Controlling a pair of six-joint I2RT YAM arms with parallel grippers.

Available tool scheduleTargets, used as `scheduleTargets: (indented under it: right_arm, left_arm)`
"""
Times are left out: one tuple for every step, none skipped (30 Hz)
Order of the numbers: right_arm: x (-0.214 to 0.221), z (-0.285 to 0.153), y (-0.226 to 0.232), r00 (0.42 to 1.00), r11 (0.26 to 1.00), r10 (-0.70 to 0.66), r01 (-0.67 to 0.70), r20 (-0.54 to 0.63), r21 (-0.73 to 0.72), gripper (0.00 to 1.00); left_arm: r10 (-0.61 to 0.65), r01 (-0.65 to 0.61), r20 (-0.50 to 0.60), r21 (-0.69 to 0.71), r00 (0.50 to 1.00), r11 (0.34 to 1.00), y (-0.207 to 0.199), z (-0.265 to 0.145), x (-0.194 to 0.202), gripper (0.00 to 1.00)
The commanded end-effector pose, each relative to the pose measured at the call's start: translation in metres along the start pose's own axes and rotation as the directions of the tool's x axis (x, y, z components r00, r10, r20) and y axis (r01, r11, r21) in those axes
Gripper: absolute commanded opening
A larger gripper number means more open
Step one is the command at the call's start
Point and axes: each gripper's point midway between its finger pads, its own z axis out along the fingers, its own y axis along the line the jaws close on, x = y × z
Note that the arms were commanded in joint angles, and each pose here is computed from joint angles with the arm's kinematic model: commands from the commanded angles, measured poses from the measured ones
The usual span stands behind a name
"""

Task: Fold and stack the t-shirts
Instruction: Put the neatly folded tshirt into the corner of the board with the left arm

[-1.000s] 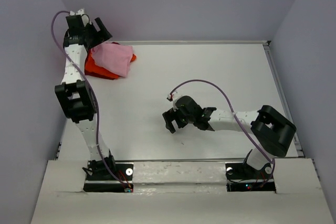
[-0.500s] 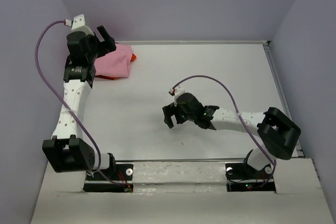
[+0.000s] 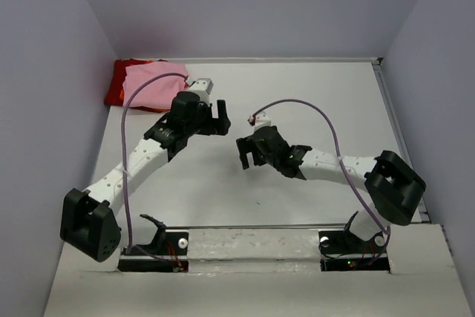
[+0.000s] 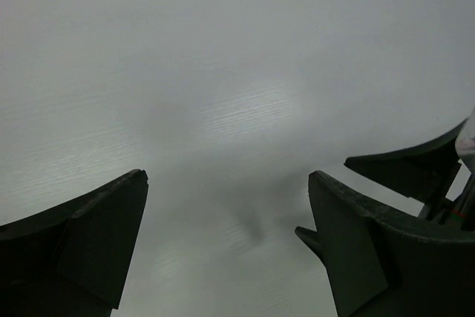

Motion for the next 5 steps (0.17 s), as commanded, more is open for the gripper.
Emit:
scheduleTargets:
  right_arm:
    - [-0.027, 0.002, -0.015, 0.996, 0.996, 0.044, -0.049, 0.074, 0.073, 1.0]
    - [-0.028, 0.003, -0.015, 0.996, 0.996, 0.048, -0.054, 0.081, 0.073, 1.0]
    - [-0.03, 0.005, -0.019, 0.995, 0.995, 0.058, -0.064, 0.081, 0.076, 1.0]
    - [-0.028, 0.007, -0.018, 0.996, 0.995, 0.058, -0.063, 0.074, 0.073, 1.0]
    - [-0.027, 0.008, -0.018, 0.996, 0.995, 0.057, -0.062, 0.072, 0.075, 1.0]
  left_arm:
    - [0.12, -0.118, 0.048, -0.045, 0.992, 0.992, -0.011, -0.02, -0.027, 0.99]
    - [0.127, -0.123, 0.049, -0.073, 0.991, 0.99, -0.003, -0.018, -0.02, 0.99]
    - [0.125, -0.118, 0.09, -0.084, 0.988, 0.989, -0.001, -0.021, -0.025, 0.99]
    - [0.127, -0.118, 0.079, -0.104, 0.989, 0.988, 0.008, -0.019, -0.016, 0.99]
    - [0.135, -0.127, 0.079, -0.103, 0.988, 0.987, 0.009, -0.02, -0.015, 0.99]
